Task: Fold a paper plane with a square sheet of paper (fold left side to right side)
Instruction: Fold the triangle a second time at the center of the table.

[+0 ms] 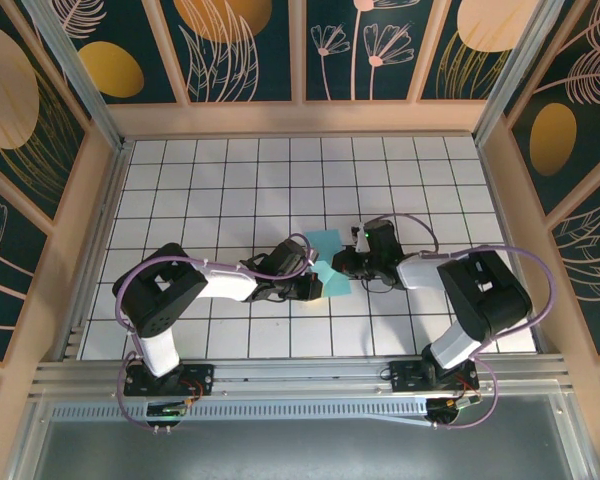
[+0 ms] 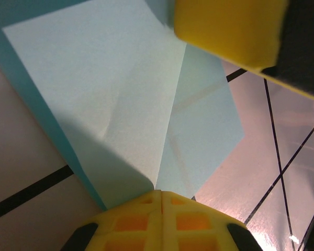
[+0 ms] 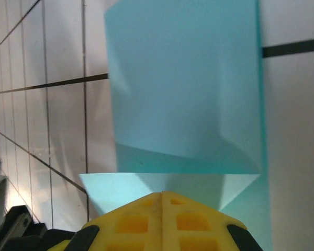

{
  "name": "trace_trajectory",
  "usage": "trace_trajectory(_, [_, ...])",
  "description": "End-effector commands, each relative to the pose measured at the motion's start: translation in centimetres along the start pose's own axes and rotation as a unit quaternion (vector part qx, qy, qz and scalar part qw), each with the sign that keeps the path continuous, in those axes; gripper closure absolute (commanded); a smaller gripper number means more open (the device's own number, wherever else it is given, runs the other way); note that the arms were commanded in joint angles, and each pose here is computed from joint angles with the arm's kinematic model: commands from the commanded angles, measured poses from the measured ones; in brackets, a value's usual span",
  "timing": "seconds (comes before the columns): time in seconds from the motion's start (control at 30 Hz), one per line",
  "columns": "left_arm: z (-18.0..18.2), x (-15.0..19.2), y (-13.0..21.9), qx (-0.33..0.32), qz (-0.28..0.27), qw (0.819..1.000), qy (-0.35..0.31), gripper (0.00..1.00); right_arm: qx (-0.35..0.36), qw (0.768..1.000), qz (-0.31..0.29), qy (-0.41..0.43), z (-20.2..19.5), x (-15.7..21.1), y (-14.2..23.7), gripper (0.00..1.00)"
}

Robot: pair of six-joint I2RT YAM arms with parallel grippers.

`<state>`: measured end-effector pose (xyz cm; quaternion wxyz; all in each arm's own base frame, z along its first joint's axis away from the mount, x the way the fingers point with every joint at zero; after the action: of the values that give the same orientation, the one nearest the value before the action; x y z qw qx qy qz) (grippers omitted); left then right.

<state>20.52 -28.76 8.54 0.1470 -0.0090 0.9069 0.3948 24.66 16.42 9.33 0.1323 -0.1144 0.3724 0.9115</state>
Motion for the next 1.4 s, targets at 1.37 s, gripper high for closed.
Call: trace_trajectory(1.37, [1.5, 3.1, 1.2, -0.023, 0.038, 0.998, -0.033, 1.0, 0.076, 0.996, 0.037, -0.027, -2.6, 0.5, -0.7, 1.0])
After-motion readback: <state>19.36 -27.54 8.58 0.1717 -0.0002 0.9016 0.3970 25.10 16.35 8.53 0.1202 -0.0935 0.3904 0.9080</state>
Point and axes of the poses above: each hand's point on the last joint's axis, 136 mm out from that joint toward the fingers, its own y axis back along the fingers, its own z axis along the line the jaws close on, x = y × z, the point moved 10 cm from there along y, back along the fingers, and after that the axes turned 2 degrees about y, right-handed, at the moved point
